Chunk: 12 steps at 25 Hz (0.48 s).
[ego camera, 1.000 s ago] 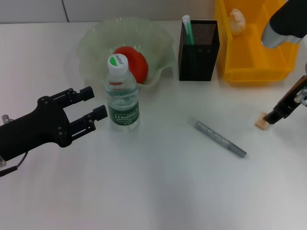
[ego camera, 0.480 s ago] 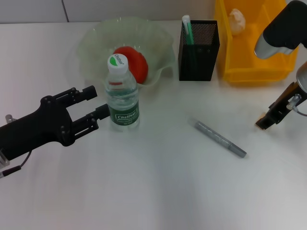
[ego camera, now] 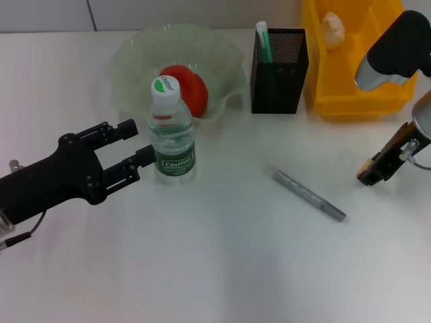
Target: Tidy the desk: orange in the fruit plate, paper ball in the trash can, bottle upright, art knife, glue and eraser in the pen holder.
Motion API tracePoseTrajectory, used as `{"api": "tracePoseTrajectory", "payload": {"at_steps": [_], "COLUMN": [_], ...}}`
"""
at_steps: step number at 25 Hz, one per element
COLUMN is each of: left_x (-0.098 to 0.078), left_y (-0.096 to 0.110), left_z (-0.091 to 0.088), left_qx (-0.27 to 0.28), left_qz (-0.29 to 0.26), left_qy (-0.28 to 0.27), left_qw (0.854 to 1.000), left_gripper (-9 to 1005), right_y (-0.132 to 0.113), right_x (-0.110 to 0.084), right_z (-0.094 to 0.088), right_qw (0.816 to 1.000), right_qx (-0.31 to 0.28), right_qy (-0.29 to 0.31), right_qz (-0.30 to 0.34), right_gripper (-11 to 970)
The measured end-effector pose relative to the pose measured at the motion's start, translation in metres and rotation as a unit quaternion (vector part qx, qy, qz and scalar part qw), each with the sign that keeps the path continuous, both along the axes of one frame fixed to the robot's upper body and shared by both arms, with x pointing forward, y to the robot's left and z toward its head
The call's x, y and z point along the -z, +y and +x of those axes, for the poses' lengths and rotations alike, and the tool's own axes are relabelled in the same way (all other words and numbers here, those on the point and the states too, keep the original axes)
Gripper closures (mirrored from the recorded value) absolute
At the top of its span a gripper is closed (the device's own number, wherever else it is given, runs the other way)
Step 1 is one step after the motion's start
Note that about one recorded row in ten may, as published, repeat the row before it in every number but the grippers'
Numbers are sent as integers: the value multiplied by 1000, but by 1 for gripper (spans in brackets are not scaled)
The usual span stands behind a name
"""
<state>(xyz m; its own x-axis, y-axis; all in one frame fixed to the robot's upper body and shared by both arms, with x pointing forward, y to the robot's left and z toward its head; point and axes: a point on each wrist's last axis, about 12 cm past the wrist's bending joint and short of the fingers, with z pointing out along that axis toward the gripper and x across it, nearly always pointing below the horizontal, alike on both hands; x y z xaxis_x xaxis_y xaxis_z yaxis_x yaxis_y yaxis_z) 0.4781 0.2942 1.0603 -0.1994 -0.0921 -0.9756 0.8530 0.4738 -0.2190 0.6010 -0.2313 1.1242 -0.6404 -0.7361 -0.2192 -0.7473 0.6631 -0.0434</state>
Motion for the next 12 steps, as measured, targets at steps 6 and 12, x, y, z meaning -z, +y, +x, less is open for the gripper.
{"api": "tracePoseTrajectory", "payload": {"at_steps": [6,12], "left_x": [0,1], "left_y": [0,-1], "left_z": [0,-1], "left_qx": [0,1], "left_qz": [-1,-3], "left_qy": [1,4], "left_qw": [1000,1000], "left_gripper": [391,390], "right_y": [0,-1], "right_x": [1,-13], "right_z": [-1,-5], "right_qw": [1000,999], "right_qx": [2,0], "right_qy": [-1,-13], "right_qz": [7,43], "right_gripper": [532,562]}}
